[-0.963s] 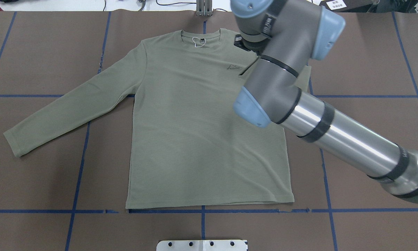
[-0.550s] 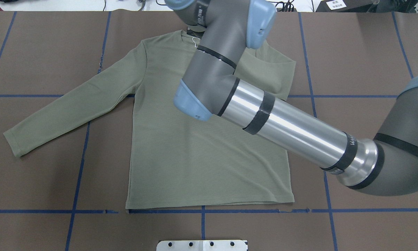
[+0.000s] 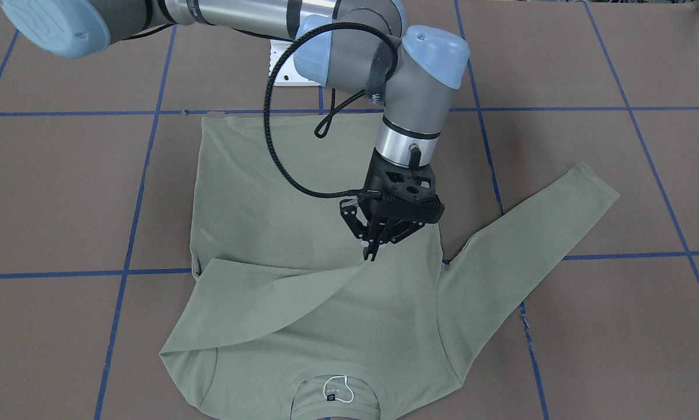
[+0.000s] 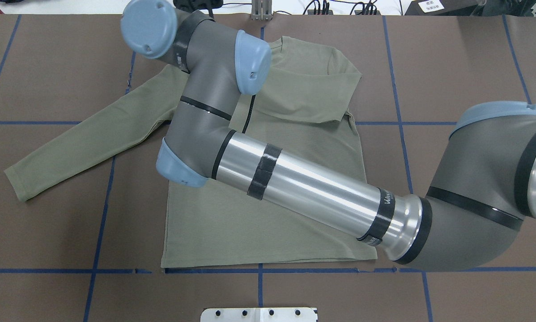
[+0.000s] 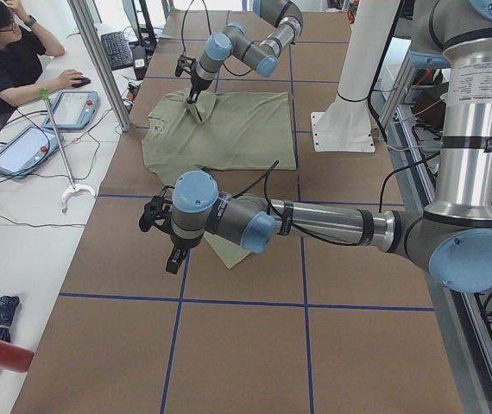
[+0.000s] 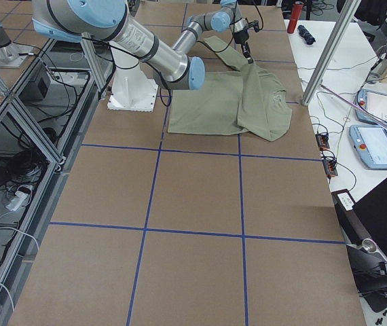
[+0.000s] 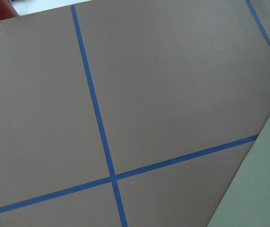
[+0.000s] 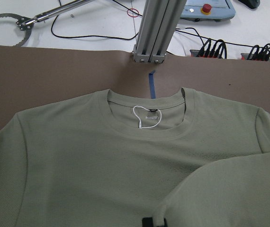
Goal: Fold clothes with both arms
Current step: 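Carry the grasped sleeve across the shirt body toward the collar with the right gripper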
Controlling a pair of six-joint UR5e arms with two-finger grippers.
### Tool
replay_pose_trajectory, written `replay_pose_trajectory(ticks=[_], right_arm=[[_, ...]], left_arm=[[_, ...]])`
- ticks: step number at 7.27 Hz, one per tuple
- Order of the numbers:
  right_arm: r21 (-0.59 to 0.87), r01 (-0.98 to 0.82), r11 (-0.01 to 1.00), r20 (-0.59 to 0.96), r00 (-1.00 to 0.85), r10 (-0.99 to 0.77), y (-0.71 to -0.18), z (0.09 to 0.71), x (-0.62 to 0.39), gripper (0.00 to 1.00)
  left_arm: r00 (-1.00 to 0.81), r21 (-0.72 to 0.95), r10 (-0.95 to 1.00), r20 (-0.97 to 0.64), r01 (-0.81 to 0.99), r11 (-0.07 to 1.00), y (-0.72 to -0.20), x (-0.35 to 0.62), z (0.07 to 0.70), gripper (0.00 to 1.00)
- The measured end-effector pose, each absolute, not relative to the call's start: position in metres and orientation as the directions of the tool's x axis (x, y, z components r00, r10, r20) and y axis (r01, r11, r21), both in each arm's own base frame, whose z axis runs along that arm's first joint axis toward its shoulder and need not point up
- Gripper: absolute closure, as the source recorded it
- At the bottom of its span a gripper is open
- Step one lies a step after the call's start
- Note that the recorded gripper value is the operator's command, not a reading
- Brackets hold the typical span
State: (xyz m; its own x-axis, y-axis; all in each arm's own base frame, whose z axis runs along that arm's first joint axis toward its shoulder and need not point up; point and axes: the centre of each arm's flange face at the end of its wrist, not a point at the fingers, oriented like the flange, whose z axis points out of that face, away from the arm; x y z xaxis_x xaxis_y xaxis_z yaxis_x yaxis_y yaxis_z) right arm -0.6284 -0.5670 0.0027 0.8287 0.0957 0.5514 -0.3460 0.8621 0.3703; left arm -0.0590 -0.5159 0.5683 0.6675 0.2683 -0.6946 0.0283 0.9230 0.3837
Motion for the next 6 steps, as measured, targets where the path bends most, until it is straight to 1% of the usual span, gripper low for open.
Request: replay_pose_trajectory(ticks=[1, 2, 3, 4, 5, 6], right_arm=[[0.390, -0.346, 0.853, 0.561, 0.824, 0.078, -0.561, -0.003, -0.648, 1.00], [0.397, -0.352, 0.848, 0.572, 0.817, 0.071, -0.558, -0.013, -0.659, 0.84], [0.396, -0.367, 0.842, 0.593, 0.802, 0.070, -0.558, -0.025, -0.665, 0.60], [0.391, -0.390, 0.834, 0.625, 0.777, 0.071, -0.560, -0.037, -0.672, 0.16], [0.383, -0.410, 0.828, 0.650, 0.756, 0.074, -0.563, -0.046, -0.679, 0.06], [0.381, -0.418, 0.825, 0.663, 0.745, 0.072, -0.565, -0.051, -0.682, 0.04]], left_arm=[[0.668, 0.383, 0.268, -0.695, 0.028, 0.923, -0.516, -0.059, 0.569, 0.00], [0.667, 0.383, 0.268, -0.695, 0.028, 0.923, -0.516, -0.059, 0.569, 0.00], [0.667, 0.383, 0.268, -0.695, 0.028, 0.923, -0.516, -0.059, 0.569, 0.00], [0.667, 0.383, 0.268, -0.695, 0.029, 0.923, -0.515, -0.059, 0.569, 0.00], [0.667, 0.384, 0.268, -0.695, 0.029, 0.923, -0.515, -0.060, 0.568, 0.00], [0.667, 0.384, 0.268, -0.695, 0.030, 0.923, -0.515, -0.060, 0.568, 0.00]])
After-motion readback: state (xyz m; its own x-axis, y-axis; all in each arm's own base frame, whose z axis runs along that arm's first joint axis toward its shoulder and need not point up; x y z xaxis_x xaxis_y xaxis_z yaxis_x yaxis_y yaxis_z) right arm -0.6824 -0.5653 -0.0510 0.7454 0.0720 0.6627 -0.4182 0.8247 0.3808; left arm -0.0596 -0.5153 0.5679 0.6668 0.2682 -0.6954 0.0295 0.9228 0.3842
